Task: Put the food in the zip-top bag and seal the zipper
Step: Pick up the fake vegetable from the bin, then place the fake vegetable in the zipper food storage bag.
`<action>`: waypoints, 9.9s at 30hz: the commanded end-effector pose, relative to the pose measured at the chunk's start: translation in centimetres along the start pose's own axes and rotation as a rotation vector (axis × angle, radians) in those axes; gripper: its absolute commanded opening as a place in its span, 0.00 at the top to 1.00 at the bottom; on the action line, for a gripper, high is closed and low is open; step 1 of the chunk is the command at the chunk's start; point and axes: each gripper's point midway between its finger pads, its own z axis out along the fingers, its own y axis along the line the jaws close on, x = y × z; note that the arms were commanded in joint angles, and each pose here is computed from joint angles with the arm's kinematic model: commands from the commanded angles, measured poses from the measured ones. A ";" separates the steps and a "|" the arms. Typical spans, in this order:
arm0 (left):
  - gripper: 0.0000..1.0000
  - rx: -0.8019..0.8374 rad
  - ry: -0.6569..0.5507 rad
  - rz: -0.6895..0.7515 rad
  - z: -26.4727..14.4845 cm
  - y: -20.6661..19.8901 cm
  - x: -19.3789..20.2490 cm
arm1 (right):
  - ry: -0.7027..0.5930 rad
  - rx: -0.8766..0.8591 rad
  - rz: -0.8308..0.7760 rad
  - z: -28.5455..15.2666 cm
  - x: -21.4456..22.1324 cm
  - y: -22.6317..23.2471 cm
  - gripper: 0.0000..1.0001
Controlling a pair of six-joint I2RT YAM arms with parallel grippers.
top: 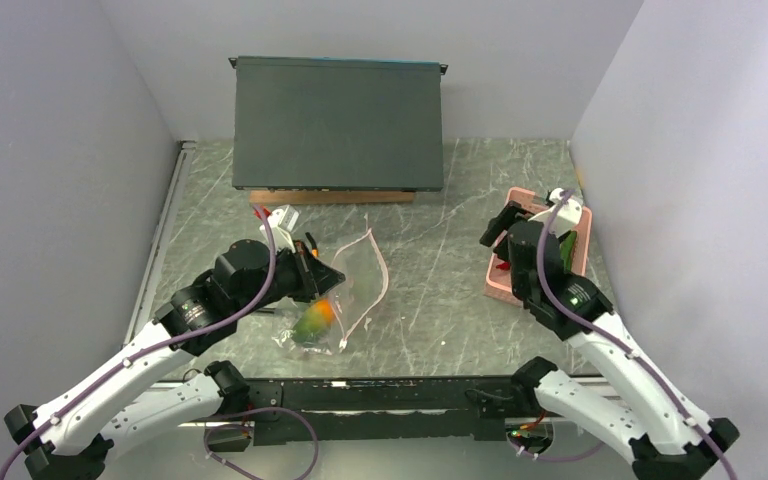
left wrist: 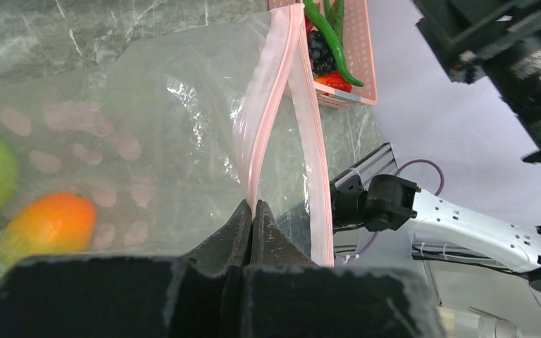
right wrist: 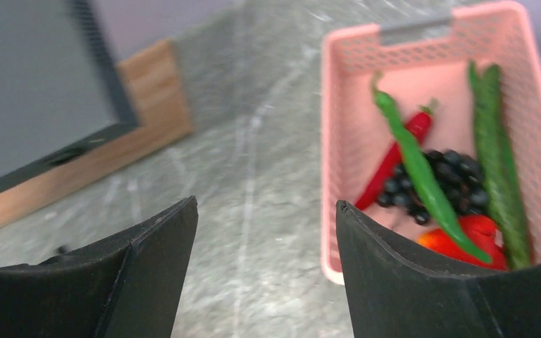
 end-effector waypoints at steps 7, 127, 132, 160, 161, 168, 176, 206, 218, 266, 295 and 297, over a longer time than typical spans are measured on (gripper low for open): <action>1.00 0.025 -0.004 0.010 -0.1 -0.4 0.0 | 0.152 0.442 0.070 6.4 5.5 -11.7 0.28; 1.00 -0.202 -0.165 0.016 -0.2 3.0 -3.4 | 0.955 -0.831 -0.349 -15.7 8.7 10.4 1.00; 1.00 -0.093 -0.107 0.086 1.1 0.7 -3.1 | 1.007 -0.793 -0.302 -15.4 9.0 11.4 1.00; 1.00 0.011 -0.095 0.048 1.7 -3.4 -2.3 | 1.081 -0.612 0.306 -13.5 6.8 18.9 1.00; 1.00 -0.003 -0.108 0.036 1.5 -3.1 -2.5 | 1.091 -0.590 0.314 -13.5 7.2 18.7 1.00; 1.00 0.019 -0.172 -0.018 0.7 -3.1 -3.3 | 1.038 -0.522 0.365 -12.9 8.3 18.1 1.00; 1.00 0.093 -0.080 -0.031 2.9 -4.6 -1.4 | 1.044 -0.535 0.463 -12.7 8.0 20.3 0.97; 1.00 0.100 -0.118 -0.027 2.2 -4.0 -1.5 | 0.818 -0.479 0.329 -10.8 11.5 20.8 0.80; 1.00 0.112 -0.037 0.076 1.3 -4.4 -0.6 | 0.873 -0.617 0.002 -12.2 9.6 22.1 0.71; 1.00 0.364 -0.030 0.134 0.4 -9.1 0.0 | 0.846 -0.568 0.212 -8.3 9.5 23.4 0.65; 1.00 0.067 -0.078 0.028 -0.6 -4.2 -1.3 | 0.280 0.034 -0.077 2.0 0.0 0.8 0.17; 1.00 0.092 -0.082 0.047 -1.0 -5.0 -1.8 | 0.268 0.119 -0.002 4.1 1.3 -2.4 0.14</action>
